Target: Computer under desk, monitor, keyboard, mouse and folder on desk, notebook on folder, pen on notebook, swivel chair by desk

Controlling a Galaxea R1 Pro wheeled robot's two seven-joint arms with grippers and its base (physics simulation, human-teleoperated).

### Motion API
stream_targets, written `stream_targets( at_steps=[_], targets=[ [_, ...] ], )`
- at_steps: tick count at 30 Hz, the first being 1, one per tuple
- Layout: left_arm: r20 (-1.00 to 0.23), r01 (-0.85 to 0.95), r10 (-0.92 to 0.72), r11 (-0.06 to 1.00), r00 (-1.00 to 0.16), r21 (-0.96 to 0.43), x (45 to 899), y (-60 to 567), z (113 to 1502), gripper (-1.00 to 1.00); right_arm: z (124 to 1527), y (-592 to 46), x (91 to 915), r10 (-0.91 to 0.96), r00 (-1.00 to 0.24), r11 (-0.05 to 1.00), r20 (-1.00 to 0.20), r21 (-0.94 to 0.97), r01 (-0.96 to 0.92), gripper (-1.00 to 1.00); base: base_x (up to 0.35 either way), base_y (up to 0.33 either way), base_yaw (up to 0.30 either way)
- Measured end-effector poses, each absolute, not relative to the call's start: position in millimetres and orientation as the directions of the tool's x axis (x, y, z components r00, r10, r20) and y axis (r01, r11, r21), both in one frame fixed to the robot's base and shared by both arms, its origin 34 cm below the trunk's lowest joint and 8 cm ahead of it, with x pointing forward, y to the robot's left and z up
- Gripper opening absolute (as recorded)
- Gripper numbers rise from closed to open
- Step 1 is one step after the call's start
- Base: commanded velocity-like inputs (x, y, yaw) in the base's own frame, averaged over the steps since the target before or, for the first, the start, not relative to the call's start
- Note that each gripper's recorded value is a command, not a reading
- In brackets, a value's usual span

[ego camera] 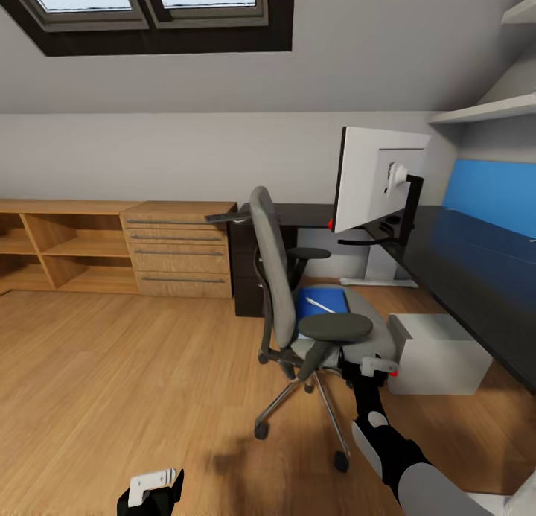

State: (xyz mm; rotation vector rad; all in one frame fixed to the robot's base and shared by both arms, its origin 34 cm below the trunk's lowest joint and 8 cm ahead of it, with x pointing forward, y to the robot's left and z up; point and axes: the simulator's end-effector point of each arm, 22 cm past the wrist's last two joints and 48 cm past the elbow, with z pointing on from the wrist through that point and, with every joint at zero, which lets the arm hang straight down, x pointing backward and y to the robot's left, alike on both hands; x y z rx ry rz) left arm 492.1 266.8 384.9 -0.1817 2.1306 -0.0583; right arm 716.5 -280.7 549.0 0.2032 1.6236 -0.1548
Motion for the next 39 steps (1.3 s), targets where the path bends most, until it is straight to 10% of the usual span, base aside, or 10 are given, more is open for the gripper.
stream_targets(
  at_steps=[39],
  targets=[
    [-0.836,-0.107,-0.153,0.988,-0.527,-0.113,492,267,385,1.0,556,-308,713,0.098,0.001,0.954,-0.995,0.094,0.286,1.0,-0.1,-0.094,0.0]
  ],
)
